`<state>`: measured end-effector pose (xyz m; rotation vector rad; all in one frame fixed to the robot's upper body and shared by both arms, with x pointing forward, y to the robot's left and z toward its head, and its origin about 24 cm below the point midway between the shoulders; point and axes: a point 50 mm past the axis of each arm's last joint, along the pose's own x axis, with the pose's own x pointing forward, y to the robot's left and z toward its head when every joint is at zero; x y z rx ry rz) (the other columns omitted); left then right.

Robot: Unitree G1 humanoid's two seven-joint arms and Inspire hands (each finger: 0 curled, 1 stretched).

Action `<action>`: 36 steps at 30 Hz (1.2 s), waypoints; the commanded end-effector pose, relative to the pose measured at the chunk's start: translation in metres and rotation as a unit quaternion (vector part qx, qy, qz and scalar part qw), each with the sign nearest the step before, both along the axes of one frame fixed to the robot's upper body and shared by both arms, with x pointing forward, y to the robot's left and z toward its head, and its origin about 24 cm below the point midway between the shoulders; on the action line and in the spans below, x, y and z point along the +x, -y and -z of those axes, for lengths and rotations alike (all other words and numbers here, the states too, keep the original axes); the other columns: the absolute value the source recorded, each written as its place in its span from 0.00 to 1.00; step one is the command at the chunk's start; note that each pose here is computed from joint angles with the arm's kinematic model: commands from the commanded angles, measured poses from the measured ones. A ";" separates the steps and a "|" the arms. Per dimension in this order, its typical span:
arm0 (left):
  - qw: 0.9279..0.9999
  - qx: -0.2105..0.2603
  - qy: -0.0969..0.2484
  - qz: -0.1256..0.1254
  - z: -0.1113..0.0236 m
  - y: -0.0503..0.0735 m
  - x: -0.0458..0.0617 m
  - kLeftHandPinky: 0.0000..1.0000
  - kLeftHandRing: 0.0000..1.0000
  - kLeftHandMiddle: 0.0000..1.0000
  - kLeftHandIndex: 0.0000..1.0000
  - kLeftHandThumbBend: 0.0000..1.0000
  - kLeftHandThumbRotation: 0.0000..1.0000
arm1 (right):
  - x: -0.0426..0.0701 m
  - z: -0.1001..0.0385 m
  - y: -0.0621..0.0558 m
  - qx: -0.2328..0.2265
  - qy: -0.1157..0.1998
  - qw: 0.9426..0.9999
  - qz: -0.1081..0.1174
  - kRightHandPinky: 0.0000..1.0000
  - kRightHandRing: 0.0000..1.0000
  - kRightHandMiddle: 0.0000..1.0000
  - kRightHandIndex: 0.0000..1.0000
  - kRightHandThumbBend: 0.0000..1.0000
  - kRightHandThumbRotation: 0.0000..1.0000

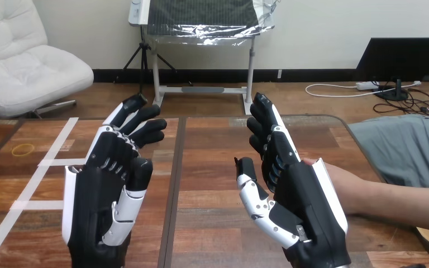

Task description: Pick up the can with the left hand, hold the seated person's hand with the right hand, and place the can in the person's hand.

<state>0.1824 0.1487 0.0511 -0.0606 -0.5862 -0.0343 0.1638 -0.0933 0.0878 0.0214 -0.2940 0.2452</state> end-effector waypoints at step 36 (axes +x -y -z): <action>1.000 -0.005 0.007 0.000 -0.002 0.006 0.007 0.71 0.74 0.79 0.81 0.60 0.66 | 0.007 -0.013 0.002 0.025 0.024 0.999 0.012 1.00 1.00 1.00 1.00 0.00 0.00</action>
